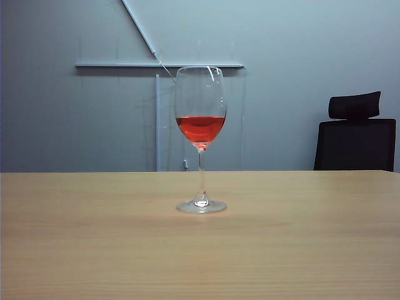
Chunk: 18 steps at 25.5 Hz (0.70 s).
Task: Gently pick up the goblet, rotate it counterclockwise for two full turns (viewing from above), and then place it back on the table.
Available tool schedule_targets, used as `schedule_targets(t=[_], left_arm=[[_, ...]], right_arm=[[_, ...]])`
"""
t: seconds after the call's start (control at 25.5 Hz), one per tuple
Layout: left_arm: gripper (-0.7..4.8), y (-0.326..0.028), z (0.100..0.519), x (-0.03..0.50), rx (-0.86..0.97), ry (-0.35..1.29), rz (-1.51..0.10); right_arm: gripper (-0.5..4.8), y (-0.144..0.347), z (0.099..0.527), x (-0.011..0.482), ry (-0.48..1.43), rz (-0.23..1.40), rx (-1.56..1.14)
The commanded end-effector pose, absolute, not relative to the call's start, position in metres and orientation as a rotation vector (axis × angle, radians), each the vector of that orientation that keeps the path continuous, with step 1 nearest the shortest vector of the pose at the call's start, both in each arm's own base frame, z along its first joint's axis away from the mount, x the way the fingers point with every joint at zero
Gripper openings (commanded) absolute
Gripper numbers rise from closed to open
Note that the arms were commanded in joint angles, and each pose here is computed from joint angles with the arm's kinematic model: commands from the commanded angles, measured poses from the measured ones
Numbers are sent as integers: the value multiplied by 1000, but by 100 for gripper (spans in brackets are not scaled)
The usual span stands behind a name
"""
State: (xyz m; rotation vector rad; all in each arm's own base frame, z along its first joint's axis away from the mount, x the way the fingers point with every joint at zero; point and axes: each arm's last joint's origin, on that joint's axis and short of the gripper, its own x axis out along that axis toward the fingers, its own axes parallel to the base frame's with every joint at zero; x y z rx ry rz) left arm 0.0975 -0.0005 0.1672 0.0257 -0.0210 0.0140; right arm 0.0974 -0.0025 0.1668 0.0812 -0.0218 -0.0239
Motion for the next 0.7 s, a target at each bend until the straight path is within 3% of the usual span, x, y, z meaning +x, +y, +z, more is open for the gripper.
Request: schedule_targets(t=[0.04,0.31,0.47,0.7], left_arm=[[-5,-1,169,97,26,-34,10],[-5,-1,169,97,26,-34,10],[-5,-6,166,100,27,7,-36],[-5,-45,152,99,64,158,-409]], right_arm=[[-1,-3,167,98,-36,-26,78],[-1,-2,167,98,-39,-18,100],[0,1,172,97,-70,118,265],[0,18,172,99,12,355,433]])
